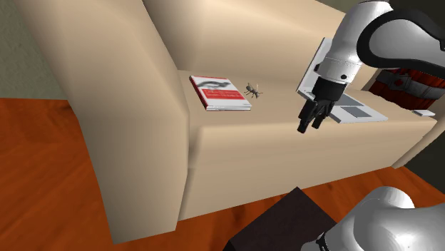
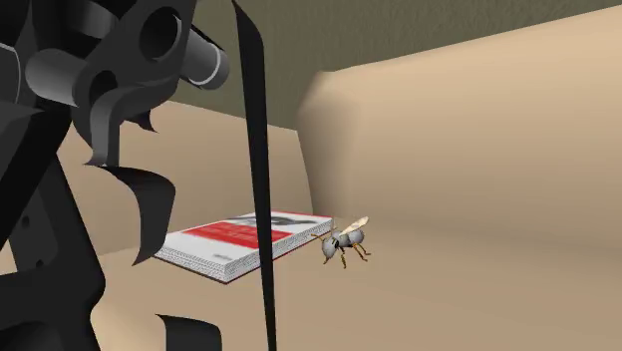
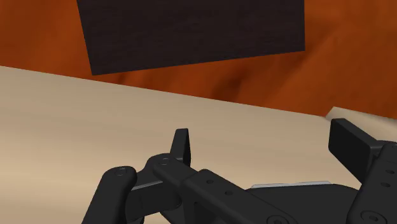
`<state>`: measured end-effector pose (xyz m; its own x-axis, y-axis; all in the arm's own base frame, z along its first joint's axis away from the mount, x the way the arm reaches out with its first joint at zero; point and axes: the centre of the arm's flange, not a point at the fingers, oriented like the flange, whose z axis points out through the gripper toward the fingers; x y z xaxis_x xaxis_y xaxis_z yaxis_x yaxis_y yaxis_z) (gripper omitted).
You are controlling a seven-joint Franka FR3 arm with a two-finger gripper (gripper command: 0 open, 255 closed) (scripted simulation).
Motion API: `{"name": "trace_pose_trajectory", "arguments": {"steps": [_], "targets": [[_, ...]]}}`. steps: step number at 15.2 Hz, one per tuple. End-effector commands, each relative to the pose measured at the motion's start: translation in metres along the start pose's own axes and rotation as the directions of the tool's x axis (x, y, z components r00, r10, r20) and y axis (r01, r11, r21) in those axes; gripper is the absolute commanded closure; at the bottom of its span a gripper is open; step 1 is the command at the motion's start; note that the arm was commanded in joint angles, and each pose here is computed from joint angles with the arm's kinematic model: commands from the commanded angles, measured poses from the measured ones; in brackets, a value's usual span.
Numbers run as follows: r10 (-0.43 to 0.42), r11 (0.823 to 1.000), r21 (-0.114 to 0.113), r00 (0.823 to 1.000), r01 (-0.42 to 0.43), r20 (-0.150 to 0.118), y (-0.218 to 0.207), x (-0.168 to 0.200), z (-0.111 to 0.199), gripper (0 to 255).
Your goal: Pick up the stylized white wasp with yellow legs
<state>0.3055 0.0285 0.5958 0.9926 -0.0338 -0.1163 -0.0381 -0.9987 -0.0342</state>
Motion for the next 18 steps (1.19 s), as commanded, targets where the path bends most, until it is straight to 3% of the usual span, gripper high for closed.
{"name": "trace_pose_trajectory", "arguments": {"steps": [1,9,18], "targets": [[0.0,1.0,0.0,1.0,0.0,0.0,0.0,0.0,0.0,0],[-0.1,0.995,-0.019,0.994,0.099,-0.034,0.017,0.096,-0.022,0],[-0.212,0.977,-0.044,0.975,0.209,-0.069,0.025,0.204,-0.052,0]]}}
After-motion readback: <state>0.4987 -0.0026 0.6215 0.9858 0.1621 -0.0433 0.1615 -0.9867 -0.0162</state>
